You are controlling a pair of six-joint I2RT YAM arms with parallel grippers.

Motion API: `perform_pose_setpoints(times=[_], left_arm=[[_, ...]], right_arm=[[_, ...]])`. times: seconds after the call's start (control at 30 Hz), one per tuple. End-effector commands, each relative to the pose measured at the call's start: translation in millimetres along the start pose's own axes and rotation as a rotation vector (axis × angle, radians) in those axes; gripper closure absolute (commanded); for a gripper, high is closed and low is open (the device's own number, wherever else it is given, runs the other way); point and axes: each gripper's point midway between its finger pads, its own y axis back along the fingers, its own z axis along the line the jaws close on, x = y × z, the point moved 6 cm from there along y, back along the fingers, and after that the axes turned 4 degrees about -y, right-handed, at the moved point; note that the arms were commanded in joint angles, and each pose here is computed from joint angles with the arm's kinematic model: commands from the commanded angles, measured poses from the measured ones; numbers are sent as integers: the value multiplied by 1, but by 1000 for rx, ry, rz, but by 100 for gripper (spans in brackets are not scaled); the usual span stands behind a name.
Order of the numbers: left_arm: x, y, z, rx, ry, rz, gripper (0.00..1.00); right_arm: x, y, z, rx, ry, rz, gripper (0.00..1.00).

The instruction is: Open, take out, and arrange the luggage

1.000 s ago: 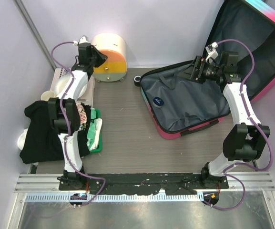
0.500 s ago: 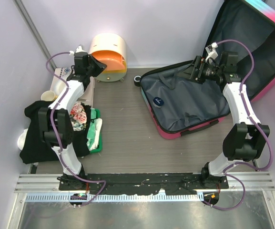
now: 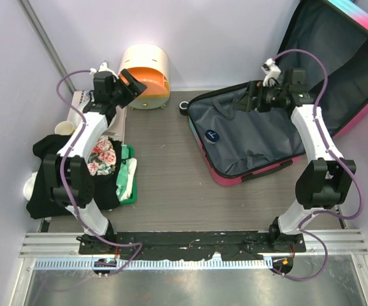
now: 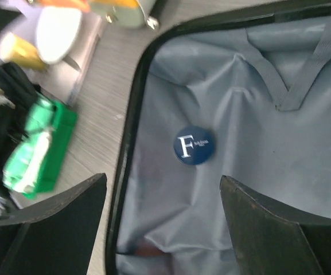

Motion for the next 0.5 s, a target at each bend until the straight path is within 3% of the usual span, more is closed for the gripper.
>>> perform_pose_setpoints(times=[0.0,0.1,0.17,0.33,0.47], left_arm=[[-29,64,-31,147,-174,-54,18],[-20,85,-32,239,-280,9,12],[-15,93,-30,273,-315,40,12],[-11,112,-32,285,-329,21,12],[-10,115,-29,268,-348,21,12]], right_arm=[[25,-27,0,139,319,157,15],[55,-56,0,151,484,260,14],[63,-70,-1,137,480,283,13],[78,-106,-20,197,237,335,12],[87,-122,-24,216,55,275,10]])
